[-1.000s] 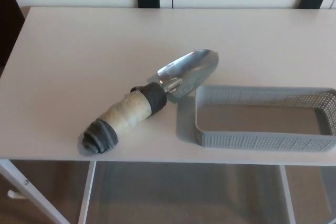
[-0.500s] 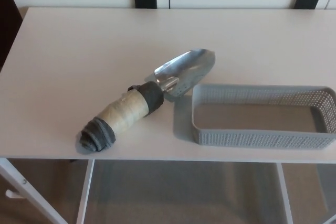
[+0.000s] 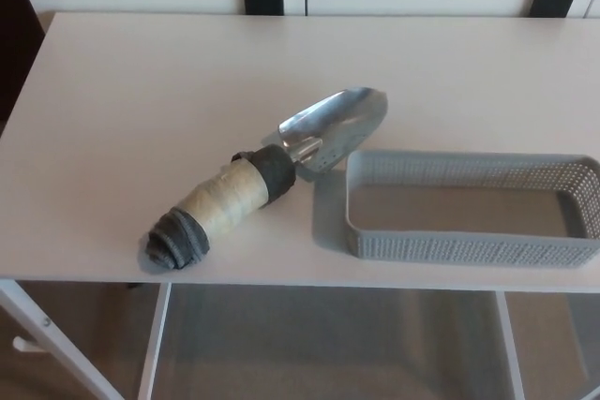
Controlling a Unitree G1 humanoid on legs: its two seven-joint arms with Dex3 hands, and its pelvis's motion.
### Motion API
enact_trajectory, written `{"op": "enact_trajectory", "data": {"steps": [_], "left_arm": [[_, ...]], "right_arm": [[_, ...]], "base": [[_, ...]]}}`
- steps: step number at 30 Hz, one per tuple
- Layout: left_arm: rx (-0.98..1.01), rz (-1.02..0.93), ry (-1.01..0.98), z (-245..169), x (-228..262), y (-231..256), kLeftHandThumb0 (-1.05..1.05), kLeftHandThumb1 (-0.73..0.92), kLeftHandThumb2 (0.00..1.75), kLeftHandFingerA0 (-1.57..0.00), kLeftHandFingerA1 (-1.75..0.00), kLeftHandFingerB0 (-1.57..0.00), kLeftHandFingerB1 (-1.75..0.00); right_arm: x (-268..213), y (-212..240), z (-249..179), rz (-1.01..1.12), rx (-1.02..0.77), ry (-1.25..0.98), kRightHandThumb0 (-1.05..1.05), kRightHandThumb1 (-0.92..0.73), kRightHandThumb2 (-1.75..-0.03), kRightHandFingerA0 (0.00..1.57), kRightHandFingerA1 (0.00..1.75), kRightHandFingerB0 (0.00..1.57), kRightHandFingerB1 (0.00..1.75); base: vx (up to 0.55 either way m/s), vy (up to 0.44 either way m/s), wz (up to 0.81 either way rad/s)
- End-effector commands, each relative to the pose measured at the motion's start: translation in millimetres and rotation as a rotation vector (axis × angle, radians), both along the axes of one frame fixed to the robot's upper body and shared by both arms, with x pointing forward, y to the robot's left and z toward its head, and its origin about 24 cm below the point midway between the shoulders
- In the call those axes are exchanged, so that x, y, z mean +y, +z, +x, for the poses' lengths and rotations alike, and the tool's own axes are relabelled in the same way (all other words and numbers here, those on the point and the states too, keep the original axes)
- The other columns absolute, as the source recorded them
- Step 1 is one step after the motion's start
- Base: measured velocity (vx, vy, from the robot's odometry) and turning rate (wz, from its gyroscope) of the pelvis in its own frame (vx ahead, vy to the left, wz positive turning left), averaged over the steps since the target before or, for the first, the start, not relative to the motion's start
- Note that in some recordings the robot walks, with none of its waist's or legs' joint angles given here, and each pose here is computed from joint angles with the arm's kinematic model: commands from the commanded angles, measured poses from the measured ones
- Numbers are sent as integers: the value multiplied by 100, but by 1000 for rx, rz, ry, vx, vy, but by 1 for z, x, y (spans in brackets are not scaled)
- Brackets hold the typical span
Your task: The robot walks towards a desk on which a shovel is kept on the left hand side and a container is kept on the right hand side. The robot picks up the shovel using its left hand and places it in the container.
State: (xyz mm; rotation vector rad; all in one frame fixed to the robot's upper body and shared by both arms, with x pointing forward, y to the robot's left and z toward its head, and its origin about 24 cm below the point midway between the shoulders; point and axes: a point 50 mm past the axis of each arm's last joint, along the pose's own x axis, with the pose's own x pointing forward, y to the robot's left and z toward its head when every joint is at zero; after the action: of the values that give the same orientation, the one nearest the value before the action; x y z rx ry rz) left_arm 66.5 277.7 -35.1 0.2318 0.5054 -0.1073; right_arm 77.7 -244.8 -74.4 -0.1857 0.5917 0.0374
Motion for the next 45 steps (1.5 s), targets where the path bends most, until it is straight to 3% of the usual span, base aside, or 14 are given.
{"op": "enact_trajectory", "data": {"steps": [1,2,5,6,12,14,15,16,17,19,30,31,33,45], "left_arm": [[-932,-262,-881,35,-79,256,-84,43,86,-36,-50,-21,-45],[-974,-234,-897,41,-76,272,-84,53,57,-40,-42,-26,-35],[-1120,-219,-920,55,-79,307,-85,45,86,-32,-52,-9,-39],[-1173,-207,-904,58,-80,314,-82,52,57,-39,-45,-22,-33],[-1345,-135,-676,81,-76,341,-71,43,81,-67,-65,-36,-46],[-1417,-128,-581,93,-76,346,-59,52,57,-77,-70,-52,-39],[-1468,-61,-502,104,-77,346,-63,45,84,-72,-76,-45,-52],[-1485,9,-473,108,-79,346,-64,58,58,-70,-64,-50,-38],[-1475,138,-450,116,-81,345,-75,49,84,-55,-60,-36,-45],[-1442,249,-436,130,-84,341,-67,53,56,-49,-39,-40,-34],[-959,712,-430,227,-107,279,-68,53,57,-21,-32,-16,-27],[-922,728,-432,233,-109,272,-35,25,87,-1,-50,0,-47],[-868,747,-429,243,-113,262,-78,47,82,-6,-36,-11,-29],[-529,683,-467,260,-127,217,-56,37,68,0,-2,0,0]], "right_arm": [[-1,4,7,-26,-26,30,-62,-62,-84,29,50,18,44],[-1,4,8,-22,-27,33,-62,-62,-84,29,50,18,44],[0,5,9,-20,-26,39,-63,-62,-84,28,50,19,44],[0,6,11,-24,-27,40,-63,-62,-84,29,50,19,44],[0,6,15,-20,-40,32,-64,-61,-85,30,50,18,44],[1,6,16,-19,-37,32,-62,-62,-84,30,50,18,44],[1,5,17,-25,-37,36,-62,-62,-84,30,50,18,44],[1,5,18,-26,-39,38,-62,-62,-84,30,50,17,44],[2,5,19,-14,-41,32,-61,-62,-84,30,51,18,44],[2,5,19,-18,-44,34,-60,-62,-84,32,52,19,45],[5,9,27,2,-68,37,-60,-62,-84,28,51,17,45],[5,10,28,1,-68,38,-60,-63,-84,27,51,17,45],[5,11,28,-1,-73,40,-60,-63,-84,28,50,17,44],[7,13,29,14,-73,34,-60,-62,-84,27,51,17,44]], "base": [[0,0,0],[0,0,0],[0,0,0],[0,0,0],[0,0,0],[0,0,0],[0,0,0],[0,0,0],[0,0,0],[0,0,0],[0,0,0],[0,0,0],[0,0,0],[0,0,0]]}}
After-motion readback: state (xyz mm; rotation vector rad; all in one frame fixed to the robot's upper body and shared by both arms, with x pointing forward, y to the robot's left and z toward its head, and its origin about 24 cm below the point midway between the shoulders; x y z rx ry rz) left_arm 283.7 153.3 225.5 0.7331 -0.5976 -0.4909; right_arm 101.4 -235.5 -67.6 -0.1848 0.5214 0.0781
